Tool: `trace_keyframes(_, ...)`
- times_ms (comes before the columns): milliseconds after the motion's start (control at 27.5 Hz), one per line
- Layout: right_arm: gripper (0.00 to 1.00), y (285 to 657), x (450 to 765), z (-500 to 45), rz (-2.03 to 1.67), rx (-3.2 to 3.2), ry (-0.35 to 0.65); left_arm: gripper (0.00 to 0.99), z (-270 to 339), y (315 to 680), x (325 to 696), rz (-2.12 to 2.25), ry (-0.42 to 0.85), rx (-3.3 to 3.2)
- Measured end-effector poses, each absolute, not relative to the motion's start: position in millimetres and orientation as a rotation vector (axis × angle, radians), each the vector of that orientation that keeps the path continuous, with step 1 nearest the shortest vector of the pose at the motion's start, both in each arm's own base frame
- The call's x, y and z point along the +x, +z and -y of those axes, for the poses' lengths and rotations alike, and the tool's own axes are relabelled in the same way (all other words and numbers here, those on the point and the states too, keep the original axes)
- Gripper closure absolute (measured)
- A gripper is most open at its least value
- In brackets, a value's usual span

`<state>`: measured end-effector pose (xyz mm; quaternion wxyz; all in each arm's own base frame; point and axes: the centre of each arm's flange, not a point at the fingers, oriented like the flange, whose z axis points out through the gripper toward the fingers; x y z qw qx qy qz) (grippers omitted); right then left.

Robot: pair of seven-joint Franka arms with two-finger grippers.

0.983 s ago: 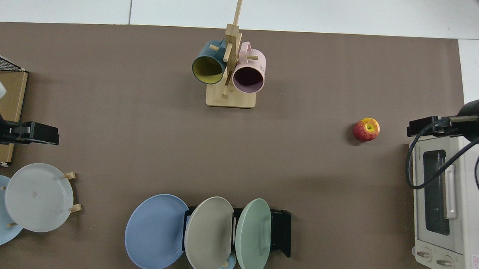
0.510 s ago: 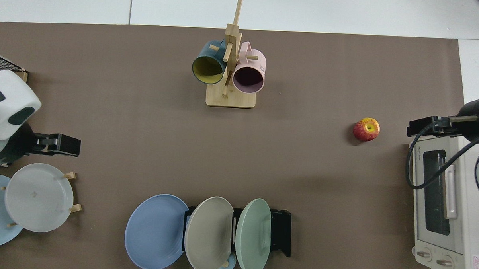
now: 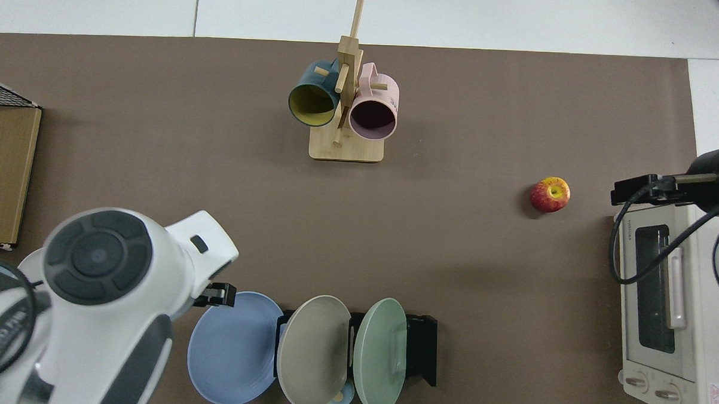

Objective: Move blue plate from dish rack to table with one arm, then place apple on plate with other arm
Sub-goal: 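Reach the left gripper down to the blue plate in the dish rack, then grasp the blue plate with the left gripper while the right gripper reaches the apple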

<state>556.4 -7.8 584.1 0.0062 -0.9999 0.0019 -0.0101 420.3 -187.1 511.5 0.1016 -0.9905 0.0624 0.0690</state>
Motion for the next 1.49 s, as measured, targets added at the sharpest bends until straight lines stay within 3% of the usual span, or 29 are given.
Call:
trace_keyframes(182, 0.00, 584.1, 556.4, 7.8, -0.006, -3.129, -0.032, 0.000, 211.8, 474.4, 366.4, -0.165, 0.155, -2.839)
trace_keyframes(328, 0.00, 584.1, 556.4, 7.8, -0.006, -3.129, -0.032, 0.000, 218.0, 457.7, 344.0, -0.140, 0.129, -2.797)
trace_keyframes(692, 0.00, 584.1, 556.4, 7.8, -0.006, -3.129, -0.032, 0.000, 198.6, 415.0, 329.9, -0.129, 0.140, -2.771)
trace_keyframes(1056, 0.00, 584.1, 556.4, 7.8, -0.006, -3.129, -0.032, 0.009, 195.0, 404.6, 328.2, -0.143, 0.147, -2.770)
trace_keyframes(1129, 0.00, 584.1, 556.4, 7.8, -0.006, -3.129, -0.032, 0.048, 195.0, 404.6, 328.2, -0.144, 0.147, -2.770)
trace_keyframes(1166, 0.00, 584.1, 556.4, 7.8, -0.006, -3.129, -0.032, 0.150, 195.0, 404.6, 328.2, -0.145, 0.147, -2.770)
trace_keyframes(1238, 0.00, 584.1, 556.4, 7.8, -0.006, -3.129, -0.032, 0.242, 195.0, 404.6, 328.3, -0.146, 0.147, -2.770)
trace_keyframes(1275, 0.00, 584.1, 556.4, 7.8, -0.006, -3.129, -0.032, 0.366, 195.0, 404.6, 328.3, -0.146, 0.147, -2.770)
trace_keyframes(1493, 0.00, 584.1, 556.4, 8.2, -0.007, -3.129, -0.032, 0.692, 194.8, 404.7, 328.7, -0.160, 0.147, -2.770)
